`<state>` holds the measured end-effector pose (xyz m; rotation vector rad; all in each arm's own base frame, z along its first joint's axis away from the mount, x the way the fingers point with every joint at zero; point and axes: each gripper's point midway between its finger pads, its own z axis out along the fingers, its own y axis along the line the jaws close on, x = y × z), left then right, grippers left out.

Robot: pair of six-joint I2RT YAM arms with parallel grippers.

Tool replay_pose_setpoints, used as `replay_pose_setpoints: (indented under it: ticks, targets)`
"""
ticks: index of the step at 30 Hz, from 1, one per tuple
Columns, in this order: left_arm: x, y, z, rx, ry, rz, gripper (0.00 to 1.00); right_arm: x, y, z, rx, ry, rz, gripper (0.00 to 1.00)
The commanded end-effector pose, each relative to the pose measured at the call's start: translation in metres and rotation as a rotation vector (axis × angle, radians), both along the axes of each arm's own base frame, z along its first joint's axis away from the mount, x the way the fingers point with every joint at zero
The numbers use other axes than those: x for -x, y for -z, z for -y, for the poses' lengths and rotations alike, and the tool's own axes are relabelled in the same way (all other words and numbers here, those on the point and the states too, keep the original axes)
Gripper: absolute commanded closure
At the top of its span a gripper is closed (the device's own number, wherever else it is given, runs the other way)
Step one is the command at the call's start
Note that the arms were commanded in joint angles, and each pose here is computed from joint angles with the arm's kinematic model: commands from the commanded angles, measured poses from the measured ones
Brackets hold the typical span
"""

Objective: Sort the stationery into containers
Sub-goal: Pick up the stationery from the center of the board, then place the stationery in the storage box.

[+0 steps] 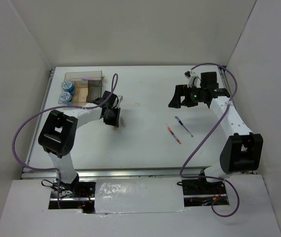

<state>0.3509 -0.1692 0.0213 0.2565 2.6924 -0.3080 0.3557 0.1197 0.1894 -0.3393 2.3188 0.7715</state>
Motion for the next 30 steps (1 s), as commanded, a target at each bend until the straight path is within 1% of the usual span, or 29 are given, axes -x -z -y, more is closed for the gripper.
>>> replay_pose_setpoints:
  ticks: [1, 2, 4, 5, 6, 7, 8, 9, 10, 12, 13, 14, 15, 16, 17, 18, 19, 20, 24, 27, 28, 29, 30]
  targets:
    - [-0.007, -0.004, -0.008, 0.001, -0.009, -0.005, 0.76, -0.005, -0.008, 0.001, 0.002, -0.004, 0.030, 0.00]
    - [-0.010, -0.010, -0.011, 0.016, -0.012, 0.005, 0.82, -0.005, -0.009, 0.001, 0.001, -0.005, 0.033, 0.00]
    - [-0.027, -0.042, -0.021, 0.058, -0.038, 0.077, 0.87, -0.004, -0.009, 0.001, 0.002, -0.006, 0.032, 0.00]
    - [-0.034, -0.054, -0.026, 0.067, -0.035, 0.107, 0.88, -0.004, -0.008, 0.001, 0.001, -0.007, 0.031, 0.00]
    - [-0.041, -0.077, -0.033, 0.081, -0.048, 0.162, 0.89, -0.004, -0.008, 0.001, 0.001, -0.007, 0.032, 0.00]
    - [-0.058, -0.101, -0.049, 0.092, -0.081, 0.223, 0.90, -0.004, -0.007, 0.000, -0.001, -0.009, 0.029, 0.00]
    - [-0.064, -0.115, -0.058, 0.098, -0.085, 0.258, 0.91, -0.004, -0.007, -0.001, -0.003, -0.010, 0.027, 0.00]
    - [-0.074, -0.144, -0.063, 0.121, -0.089, 0.330, 0.92, -0.004, -0.007, -0.001, -0.002, -0.011, 0.027, 0.00]
    - [-0.084, -0.158, -0.082, 0.117, -0.128, 0.374, 0.94, -0.004, -0.007, -0.001, -0.006, -0.013, 0.025, 0.00]
    - [-0.100, -0.181, -0.103, 0.089, -0.146, 0.456, 0.95, -0.005, -0.006, -0.002, -0.006, -0.016, 0.019, 0.00]
    - [-0.113, -0.199, -0.118, 0.061, -0.151, 0.518, 0.95, -0.006, -0.006, -0.003, -0.010, -0.020, 0.019, 0.00]
    - [-0.121, -0.195, -0.127, 0.036, -0.165, 0.516, 0.94, -0.006, -0.006, -0.004, -0.008, -0.024, 0.018, 0.00]
    - [-0.132, -0.208, -0.141, 0.006, -0.193, 0.551, 0.94, -0.006, -0.007, -0.005, -0.007, -0.025, 0.020, 0.00]
    - [-0.139, -0.206, -0.146, -0.011, -0.195, 0.550, 0.95, -0.006, -0.007, -0.005, -0.006, -0.024, 0.021, 0.00]
    - [-0.148, -0.191, -0.147, -0.021, -0.194, 0.521, 0.95, -0.006, -0.006, -0.005, -0.003, -0.024, 0.019, 0.00]
    - [-0.157, -0.197, -0.166, -0.030, -0.224, 0.537, 0.96, -0.006, -0.007, -0.005, -0.003, -0.024, 0.022, 0.00]
    - [-0.163, -0.193, -0.171, -0.029, -0.229, 0.531, 0.97, -0.005, -0.007, -0.004, -0.002, -0.023, 0.024, 0.00]
    - [-0.170, -0.174, -0.176, -0.028, -0.240, 0.496, 0.97, -0.005, -0.006, -0.004, 0.003, -0.019, 0.026, 0.00]
    - [-0.193, -0.162, -0.197, 0.033, -0.297, 0.505, 0.97, -0.004, -0.006, -0.002, 0.007, -0.016, 0.029, 0.00]
    - [-0.206, -0.151, -0.207, 0.044, -0.339, 0.499, 0.94, -0.004, -0.006, -0.002, 0.008, -0.016, 0.030, 0.00]
    - [-0.209, -0.151, -0.210, 0.039, -0.348, 0.500, 0.89, -0.005, -0.006, -0.001, 0.009, -0.014, 0.030, 0.00]
    - [-0.211, -0.143, -0.211, 0.034, -0.350, 0.487, 0.87, -0.005, -0.006, -0.001, 0.008, -0.015, 0.028, 0.00]
    - [-0.214, -0.144, -0.210, 0.034, -0.346, 0.493, 0.84, -0.005, -0.005, -0.002, 0.006, -0.017, 0.025, 0.00]
